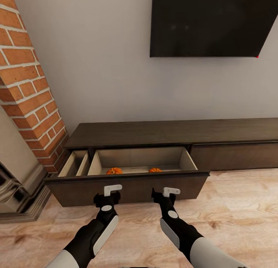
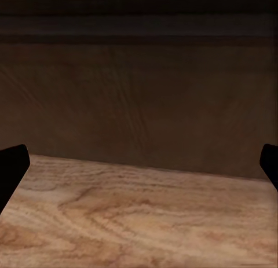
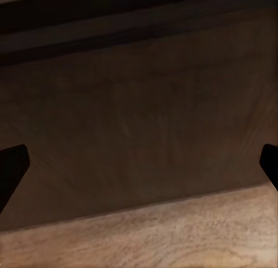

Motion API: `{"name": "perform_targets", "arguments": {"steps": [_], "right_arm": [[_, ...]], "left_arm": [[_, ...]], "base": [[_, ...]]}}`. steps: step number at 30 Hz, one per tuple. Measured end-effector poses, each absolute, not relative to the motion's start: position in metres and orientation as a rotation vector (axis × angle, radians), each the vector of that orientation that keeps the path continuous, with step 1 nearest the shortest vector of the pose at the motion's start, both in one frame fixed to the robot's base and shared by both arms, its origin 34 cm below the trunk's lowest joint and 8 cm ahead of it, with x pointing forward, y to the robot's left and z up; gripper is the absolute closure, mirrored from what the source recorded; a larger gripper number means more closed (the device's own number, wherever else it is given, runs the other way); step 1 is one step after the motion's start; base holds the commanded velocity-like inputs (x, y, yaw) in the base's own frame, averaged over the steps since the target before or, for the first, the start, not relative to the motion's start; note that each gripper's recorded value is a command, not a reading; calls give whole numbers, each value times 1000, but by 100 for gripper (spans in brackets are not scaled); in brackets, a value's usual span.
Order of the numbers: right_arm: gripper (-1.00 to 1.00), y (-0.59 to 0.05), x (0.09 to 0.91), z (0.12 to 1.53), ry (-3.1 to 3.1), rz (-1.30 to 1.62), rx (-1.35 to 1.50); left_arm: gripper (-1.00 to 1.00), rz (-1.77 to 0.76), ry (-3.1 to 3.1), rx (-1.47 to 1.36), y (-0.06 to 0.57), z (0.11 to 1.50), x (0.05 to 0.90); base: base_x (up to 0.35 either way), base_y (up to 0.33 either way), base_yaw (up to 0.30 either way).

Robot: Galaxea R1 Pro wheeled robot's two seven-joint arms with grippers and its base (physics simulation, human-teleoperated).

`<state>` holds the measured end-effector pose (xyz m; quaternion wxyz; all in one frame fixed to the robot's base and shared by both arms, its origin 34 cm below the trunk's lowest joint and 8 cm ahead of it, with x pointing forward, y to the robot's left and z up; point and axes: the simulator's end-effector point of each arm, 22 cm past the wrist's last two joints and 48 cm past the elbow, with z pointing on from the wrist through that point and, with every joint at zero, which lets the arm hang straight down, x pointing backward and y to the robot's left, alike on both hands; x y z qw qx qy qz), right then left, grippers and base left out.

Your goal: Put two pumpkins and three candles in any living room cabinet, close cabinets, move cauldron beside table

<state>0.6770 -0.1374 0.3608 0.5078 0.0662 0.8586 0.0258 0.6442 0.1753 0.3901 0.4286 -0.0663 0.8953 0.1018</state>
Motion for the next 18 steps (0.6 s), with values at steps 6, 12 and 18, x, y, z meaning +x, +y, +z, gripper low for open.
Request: {"name": "perform_targets", "arguments": {"steps": [6, 12, 18], "right_arm": [[-100, -137, 677, 361, 2068, 63, 162], [-100, -138, 677, 360, 2070, 63, 164], [-100, -138, 675, 358, 2076, 58, 162]], "left_arm": [[-100, 253, 2235, -164, 175, 390, 644], [-100, 254, 2235, -164, 175, 390, 644], [-100, 253, 2235, -163, 174, 390, 644]], "base": [[91, 0, 0], [64, 0, 0], [132, 0, 0]]}}
